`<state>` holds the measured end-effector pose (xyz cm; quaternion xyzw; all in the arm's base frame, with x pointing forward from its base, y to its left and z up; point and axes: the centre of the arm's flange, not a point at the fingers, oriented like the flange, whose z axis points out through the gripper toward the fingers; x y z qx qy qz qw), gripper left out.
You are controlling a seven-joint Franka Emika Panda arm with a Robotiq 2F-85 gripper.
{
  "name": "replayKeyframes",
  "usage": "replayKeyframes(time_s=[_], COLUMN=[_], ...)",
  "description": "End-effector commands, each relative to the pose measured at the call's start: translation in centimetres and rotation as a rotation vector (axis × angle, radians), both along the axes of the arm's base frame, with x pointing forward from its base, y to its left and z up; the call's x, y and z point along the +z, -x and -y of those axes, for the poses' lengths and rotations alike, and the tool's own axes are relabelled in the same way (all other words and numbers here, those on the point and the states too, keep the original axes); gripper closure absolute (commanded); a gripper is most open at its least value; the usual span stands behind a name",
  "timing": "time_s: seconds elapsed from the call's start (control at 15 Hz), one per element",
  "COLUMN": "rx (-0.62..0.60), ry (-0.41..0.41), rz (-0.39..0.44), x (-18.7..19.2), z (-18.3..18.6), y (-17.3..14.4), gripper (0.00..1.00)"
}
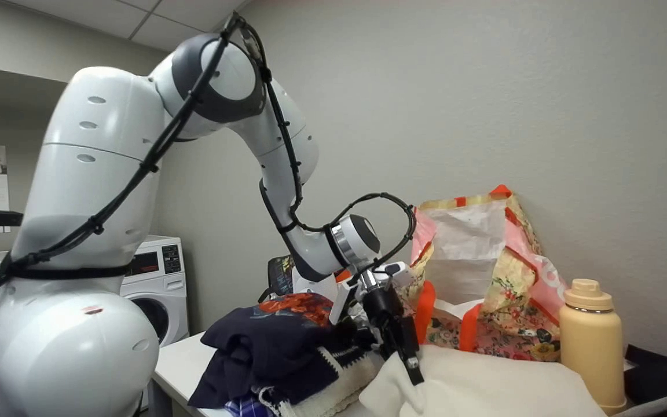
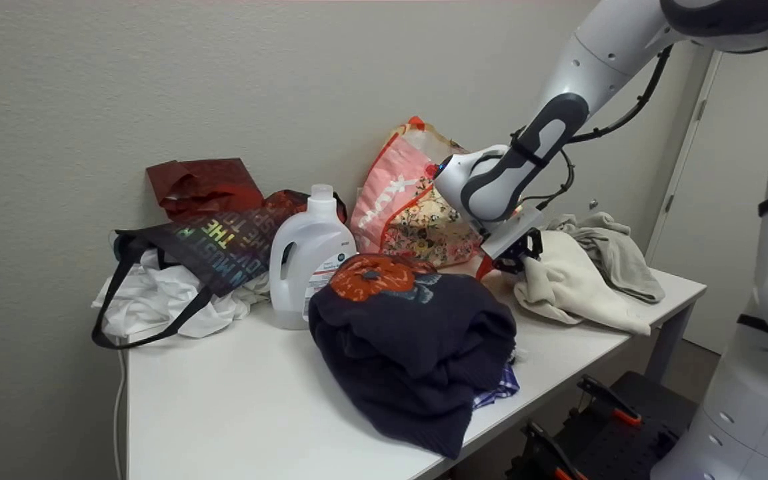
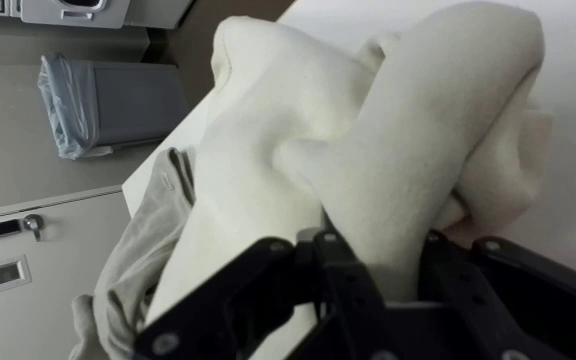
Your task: Put the beige shirt in the bag
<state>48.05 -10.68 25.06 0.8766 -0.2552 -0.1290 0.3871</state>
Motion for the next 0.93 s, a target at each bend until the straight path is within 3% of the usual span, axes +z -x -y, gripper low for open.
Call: replayKeyframes(time_s=[0.0, 0.47, 0.87], rx=[0.033, 0.1, 0.056], ry=[0.051, 0.339, 0.564], rz=[0.066, 0.254, 0.409], x=[9.1, 25.8, 41.3], z=[-1.3, -5.1, -8.5], y=[2.0, 2.7, 4.2], gripper=[0.93, 0.92, 0.92])
